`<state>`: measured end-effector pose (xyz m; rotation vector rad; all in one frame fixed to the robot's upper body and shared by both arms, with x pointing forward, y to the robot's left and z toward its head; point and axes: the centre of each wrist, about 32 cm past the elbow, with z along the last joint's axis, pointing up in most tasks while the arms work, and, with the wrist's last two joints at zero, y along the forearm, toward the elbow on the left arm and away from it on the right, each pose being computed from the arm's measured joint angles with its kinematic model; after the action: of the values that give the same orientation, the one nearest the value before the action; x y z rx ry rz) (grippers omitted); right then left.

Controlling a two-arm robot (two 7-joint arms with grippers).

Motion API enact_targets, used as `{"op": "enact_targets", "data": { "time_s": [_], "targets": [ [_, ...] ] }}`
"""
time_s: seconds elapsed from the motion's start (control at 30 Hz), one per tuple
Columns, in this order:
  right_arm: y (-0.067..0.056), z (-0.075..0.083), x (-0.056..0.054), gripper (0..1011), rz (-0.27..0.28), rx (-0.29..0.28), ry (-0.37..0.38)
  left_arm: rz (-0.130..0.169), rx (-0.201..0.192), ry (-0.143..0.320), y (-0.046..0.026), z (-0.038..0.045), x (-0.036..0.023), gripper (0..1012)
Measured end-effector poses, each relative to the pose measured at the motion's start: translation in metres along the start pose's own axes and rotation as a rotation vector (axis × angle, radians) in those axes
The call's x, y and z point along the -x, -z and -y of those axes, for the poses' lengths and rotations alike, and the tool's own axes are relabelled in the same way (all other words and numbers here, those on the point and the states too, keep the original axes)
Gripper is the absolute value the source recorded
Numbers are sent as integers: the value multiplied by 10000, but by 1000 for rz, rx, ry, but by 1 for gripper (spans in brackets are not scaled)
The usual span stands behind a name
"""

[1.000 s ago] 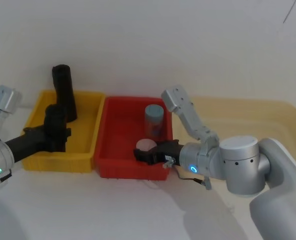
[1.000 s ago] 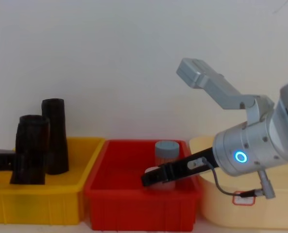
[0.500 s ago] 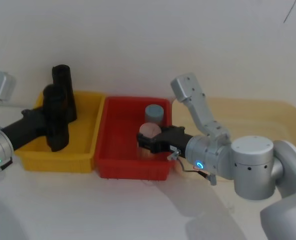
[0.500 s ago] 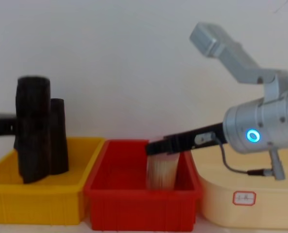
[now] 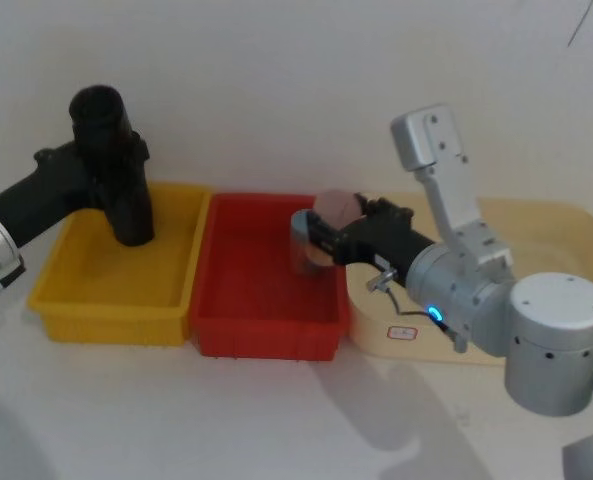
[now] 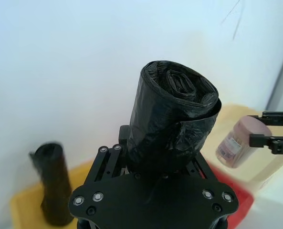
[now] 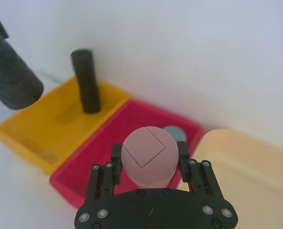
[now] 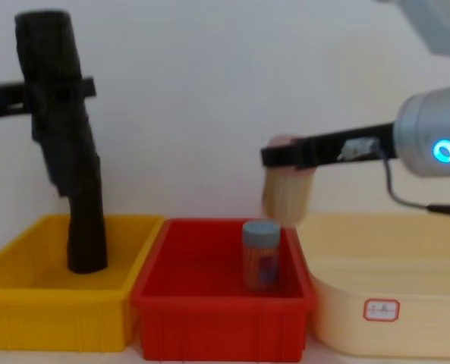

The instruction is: Pick up the garbage bag with the one hand and transfer it to the other hand.

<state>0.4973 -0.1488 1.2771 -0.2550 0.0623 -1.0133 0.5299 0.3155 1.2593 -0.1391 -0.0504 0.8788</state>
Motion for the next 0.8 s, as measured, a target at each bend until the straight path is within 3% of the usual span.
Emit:
{"op": "enact_targets", "data": {
  "time_s": [0.1, 0.33, 0.8],
  "targets": [
    [-32, 83, 6, 663, 12, -29, 40, -19, 36, 34, -49, 54, -14, 411],
    [-106, 273, 12, 663, 39, -94, 147, -48, 77, 77, -91, 144, -33, 411],
    [-213, 595, -12, 663, 83, -194, 367, -72, 114, 116, -128, 222, -49, 411]
  ]
}}
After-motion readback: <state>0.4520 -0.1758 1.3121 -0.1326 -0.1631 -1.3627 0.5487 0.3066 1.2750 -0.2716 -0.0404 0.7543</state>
